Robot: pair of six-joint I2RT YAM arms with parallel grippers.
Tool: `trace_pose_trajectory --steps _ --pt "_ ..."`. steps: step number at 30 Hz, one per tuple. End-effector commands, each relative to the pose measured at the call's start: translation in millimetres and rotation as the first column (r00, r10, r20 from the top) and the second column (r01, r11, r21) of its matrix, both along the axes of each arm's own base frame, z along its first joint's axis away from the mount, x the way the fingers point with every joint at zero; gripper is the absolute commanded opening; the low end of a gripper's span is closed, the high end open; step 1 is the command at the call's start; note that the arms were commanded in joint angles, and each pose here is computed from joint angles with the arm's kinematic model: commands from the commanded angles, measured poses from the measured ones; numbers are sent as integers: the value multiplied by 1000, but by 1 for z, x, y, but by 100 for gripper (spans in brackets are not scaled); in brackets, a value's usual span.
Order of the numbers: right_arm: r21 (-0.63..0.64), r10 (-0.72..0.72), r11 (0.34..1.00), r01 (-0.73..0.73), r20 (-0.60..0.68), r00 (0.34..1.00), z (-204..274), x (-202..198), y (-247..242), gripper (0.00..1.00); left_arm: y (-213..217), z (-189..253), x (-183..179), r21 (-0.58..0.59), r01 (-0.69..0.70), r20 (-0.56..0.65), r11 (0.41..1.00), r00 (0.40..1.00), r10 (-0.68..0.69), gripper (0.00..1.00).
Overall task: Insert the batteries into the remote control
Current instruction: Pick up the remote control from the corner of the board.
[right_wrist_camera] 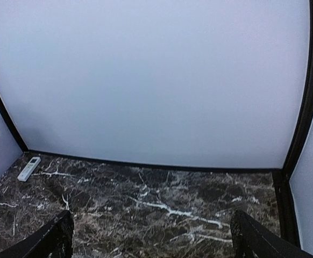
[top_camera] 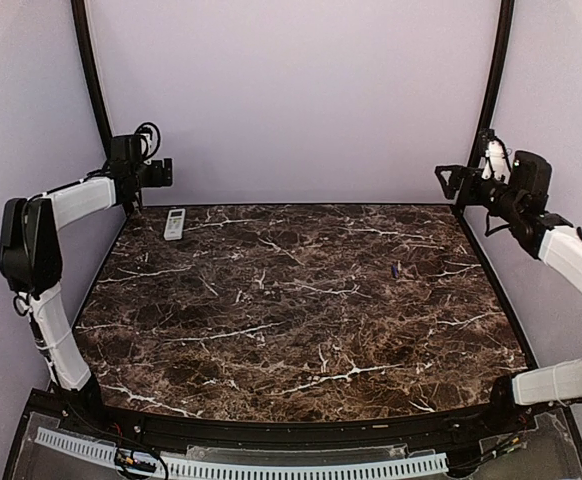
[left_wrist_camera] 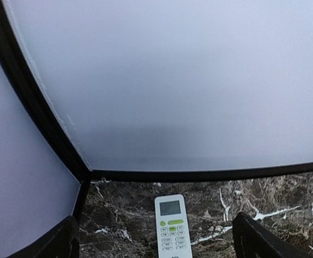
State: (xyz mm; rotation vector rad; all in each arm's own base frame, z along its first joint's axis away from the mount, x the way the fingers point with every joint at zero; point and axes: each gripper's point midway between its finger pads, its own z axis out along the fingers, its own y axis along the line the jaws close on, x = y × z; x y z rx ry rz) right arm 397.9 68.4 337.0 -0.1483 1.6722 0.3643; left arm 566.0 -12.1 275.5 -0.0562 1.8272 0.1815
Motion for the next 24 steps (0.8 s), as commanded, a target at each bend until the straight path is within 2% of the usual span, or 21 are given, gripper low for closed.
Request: trace_pose_trajectory --steps 1,2,3,4,5,6,7,8,11,17,20,22,24 --pt "-2 -61 998 64 -339 939 -53 -2 5 99 -17 -105 6 -90 48 -483 995 871 -86 99" --pt "-4 -56 998 58 -362 930 -56 -3 10 99 -20 -124 12 -106 50 -517 993 851 -98 99" --pt "-3 -51 999 53 -379 924 -57 -3 14 99 -25 -116 19 -138 60 -507 989 853 -122 99" --pt "-2 -41 999 44 -392 919 -60 -4 19 99 -26 -136 24 -146 56 -541 988 831 -127 99" --pt "-1 -32 999 35 -397 917 -60 -4 23 98 -27 -126 31 -165 52 -533 985 835 -134 99" --pt "0 -25 1000 27 -399 916 -60 -5 27 99 -27 -147 35 -172 42 -566 984 813 -134 99" --pt "0 -17 1000 19 -400 916 -59 -6 31 99 -26 -141 39 -190 31 -568 981 812 -136 99" --pt "-1 -11 1000 11 -399 917 -59 -6 35 99 -25 -164 42 -196 14 -601 980 788 -132 99" --pt "-2 15 1000 -17 -394 919 -56 -9 47 99 -16 -195 50 -229 -49 -652 972 749 -115 99" --pt "-8 27 999 -32 -382 924 -46 -12 56 99 -11 -239 49 -251 -132 -718 959 690 -93 99" --pt "-13 30 999 -37 -361 932 -38 -15 58 99 -6 -243 49 -260 -161 -729 952 679 -84 99" --pt "-10 29 999 -35 -353 935 -35 -16 58 99 -5 -248 46 -282 -180 -737 942 670 -92 97" --pt "-9 30 999 -35 -347 937 -33 -16 58 99 -10 -254 42 -309 -181 -748 934 653 -121 91"
